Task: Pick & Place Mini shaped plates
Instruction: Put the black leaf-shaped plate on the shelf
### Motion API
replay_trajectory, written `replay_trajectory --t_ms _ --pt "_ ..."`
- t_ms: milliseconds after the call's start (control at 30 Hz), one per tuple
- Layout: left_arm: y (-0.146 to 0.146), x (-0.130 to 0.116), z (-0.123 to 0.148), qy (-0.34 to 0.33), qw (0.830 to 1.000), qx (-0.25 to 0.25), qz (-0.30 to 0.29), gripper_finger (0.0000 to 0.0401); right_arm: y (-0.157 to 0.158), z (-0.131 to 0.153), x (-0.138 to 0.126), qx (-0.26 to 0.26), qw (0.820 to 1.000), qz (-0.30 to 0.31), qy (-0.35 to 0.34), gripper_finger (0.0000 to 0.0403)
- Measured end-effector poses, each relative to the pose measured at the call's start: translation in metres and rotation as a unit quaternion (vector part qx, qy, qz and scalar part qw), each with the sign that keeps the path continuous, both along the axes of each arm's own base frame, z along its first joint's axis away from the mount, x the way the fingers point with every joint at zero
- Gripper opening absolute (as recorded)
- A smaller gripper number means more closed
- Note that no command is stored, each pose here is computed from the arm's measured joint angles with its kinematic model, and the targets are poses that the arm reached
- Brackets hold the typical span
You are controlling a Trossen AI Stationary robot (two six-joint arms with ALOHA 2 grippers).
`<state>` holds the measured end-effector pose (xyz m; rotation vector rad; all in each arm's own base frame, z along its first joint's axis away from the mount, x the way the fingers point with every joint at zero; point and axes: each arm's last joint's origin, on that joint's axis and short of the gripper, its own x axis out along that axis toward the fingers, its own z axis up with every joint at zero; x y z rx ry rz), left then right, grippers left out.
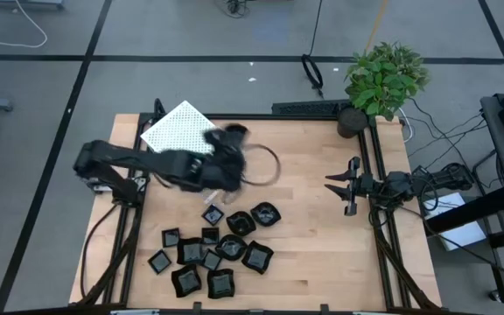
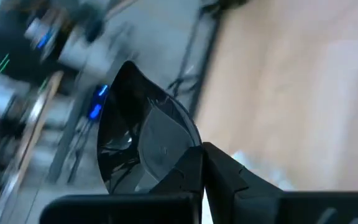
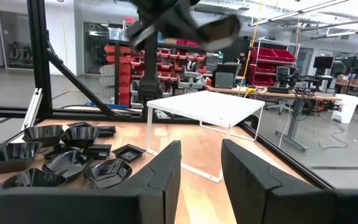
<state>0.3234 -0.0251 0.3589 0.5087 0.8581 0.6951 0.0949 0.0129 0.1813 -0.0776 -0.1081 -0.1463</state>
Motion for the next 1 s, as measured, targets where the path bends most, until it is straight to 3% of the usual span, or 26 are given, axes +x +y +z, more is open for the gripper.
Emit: replay_trajectory --t_ms 167,267,333,400,500,767,1000 --pt "0.033 -0.062 0.021 -0.032 0.986 -0.037 0.16 0.0005 0.0 0.0 0.0 0.0 1.0 0.0 0.0 0.0102" --pt "0.057 -0.093 0.026 -0.049 0.96 -0.063 0.268 0.0003 0.0 0.0 0.0 0.0 1.0 0.0 0.0 0.0102" --pt "0.072 -0.104 0.027 -0.07 0.939 -0.106 0.318 0.0004 0.0 0.0 0.0 0.0 1.0 0.0 0.0 0.0102" --pt "0.086 -0.114 0.025 -0.074 0.924 -0.159 0.34 0.0003 0.0 0.0 0.0 0.0 1.0 0.0 0.001 0.0102" --pt "0.105 -0.118 0.011 -0.049 0.909 -0.197 0.365 0.0003 0.0 0.0 0.0 0.0 1.0 0.0 0.0 0.0102" --pt "0.142 -0.121 -0.051 0.031 0.886 -0.222 0.406 0.0003 0.0 0.0 0.0 0.0 1.0 0.0 0.001 0.0102" --pt "0.158 -0.133 -0.078 0.047 0.866 -0.236 0.439 0.0003 0.0 0.0 0.0 0.0 1.0 0.0 0.0 0.0102"
